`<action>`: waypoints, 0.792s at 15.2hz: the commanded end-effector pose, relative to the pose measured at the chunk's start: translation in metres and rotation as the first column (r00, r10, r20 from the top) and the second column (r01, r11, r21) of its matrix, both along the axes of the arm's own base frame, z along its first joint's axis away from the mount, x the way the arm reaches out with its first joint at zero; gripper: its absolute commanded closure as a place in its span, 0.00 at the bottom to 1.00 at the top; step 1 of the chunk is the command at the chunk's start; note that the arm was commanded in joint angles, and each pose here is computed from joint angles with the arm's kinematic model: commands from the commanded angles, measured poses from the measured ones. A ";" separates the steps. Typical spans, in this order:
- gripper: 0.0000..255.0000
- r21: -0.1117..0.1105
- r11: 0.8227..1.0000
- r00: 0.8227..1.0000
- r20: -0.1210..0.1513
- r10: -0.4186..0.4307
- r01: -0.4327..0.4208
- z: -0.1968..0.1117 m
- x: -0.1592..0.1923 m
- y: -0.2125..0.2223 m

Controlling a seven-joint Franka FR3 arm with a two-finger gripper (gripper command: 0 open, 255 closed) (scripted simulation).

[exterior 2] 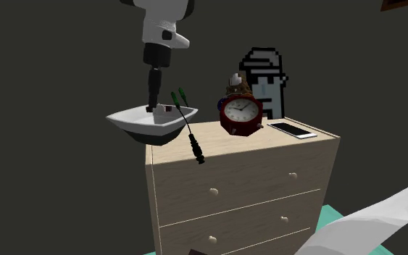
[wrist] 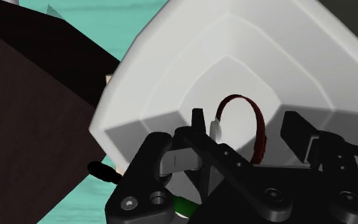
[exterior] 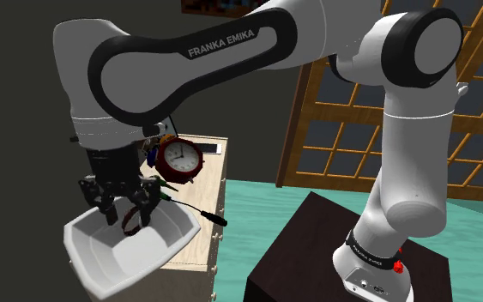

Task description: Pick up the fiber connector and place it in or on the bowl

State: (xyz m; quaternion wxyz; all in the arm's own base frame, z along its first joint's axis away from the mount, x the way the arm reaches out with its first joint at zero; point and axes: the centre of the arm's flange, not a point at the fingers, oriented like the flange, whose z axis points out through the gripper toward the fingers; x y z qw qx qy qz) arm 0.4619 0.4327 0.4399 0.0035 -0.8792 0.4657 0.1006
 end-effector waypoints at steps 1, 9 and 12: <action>0.00 0.000 1.000 1.000 0.000 0.000 0.000 0.000 0.000 0.000; 0.00 0.000 1.000 1.000 0.000 0.000 0.000 0.049 0.009 -0.005; 0.00 0.000 1.000 1.000 0.000 0.000 0.000 0.049 0.009 -0.005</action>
